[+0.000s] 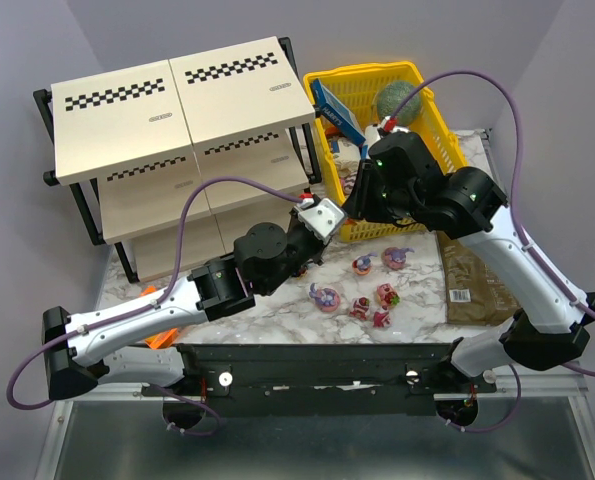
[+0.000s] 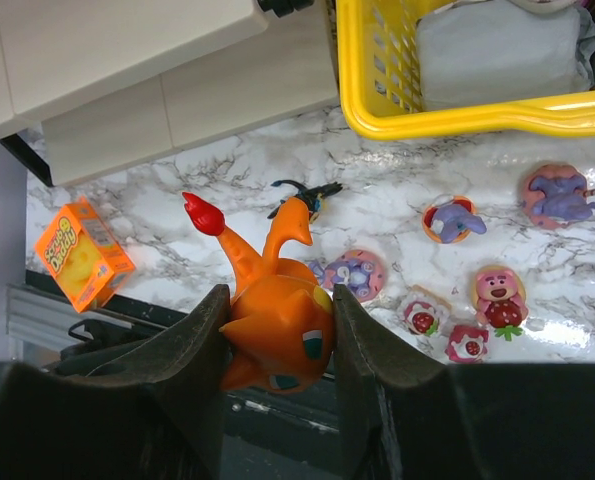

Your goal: Place and organize the plastic toys onto the shelf

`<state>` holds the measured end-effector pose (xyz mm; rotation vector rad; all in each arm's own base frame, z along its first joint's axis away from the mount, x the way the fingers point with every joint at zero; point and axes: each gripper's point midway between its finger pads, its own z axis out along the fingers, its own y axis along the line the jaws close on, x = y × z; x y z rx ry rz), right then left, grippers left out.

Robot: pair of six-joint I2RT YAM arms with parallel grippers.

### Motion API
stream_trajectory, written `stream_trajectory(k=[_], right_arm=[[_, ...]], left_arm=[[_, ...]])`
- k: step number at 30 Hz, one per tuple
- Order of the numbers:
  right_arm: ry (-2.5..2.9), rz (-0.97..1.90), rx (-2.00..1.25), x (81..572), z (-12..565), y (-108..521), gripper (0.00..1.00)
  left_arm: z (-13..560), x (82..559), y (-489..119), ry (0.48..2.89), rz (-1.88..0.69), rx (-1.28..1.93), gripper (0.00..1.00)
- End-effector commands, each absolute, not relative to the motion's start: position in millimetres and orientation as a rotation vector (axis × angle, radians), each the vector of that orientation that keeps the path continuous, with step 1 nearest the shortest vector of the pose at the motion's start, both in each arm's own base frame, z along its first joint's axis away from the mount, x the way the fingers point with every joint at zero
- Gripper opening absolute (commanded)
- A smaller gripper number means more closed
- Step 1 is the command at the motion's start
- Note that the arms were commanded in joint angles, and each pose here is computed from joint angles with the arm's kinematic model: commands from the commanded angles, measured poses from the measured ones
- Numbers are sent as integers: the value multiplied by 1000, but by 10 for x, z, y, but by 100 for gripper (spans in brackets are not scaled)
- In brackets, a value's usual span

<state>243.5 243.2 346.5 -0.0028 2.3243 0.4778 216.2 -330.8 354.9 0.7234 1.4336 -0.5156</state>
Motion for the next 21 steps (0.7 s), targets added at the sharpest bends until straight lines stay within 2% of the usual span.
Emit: stream_trajectory(k=[1,3,10,14,17,18,21], right_arm=[[2298,521,-9,2419,3554,2438,1],[2290,529,-5,2423,3581,2444,1],[2288,548,-15,2432,3601,2489,1],[2289,549,-15,2428,3604,2489,1],[2290,544,-10,2430,3600,2480,0],[2292,541,-10,2432,3592,2479,1],[2291,539,-5,2439,3593,2479,0]], left_arm=[[3756,2171,-3321,1405,-534,683,14],[3721,2168,-3333,1414,-530,698,13],[3656,2183,-3393,1419,-512,735,27],[3638,2191,-3420,1420,-507,745,29],[3645,2203,-3423,1416,-501,743,16],[3649,2206,-3421,1414,-499,742,9],[3642,2205,-3411,1415,-496,743,0]])
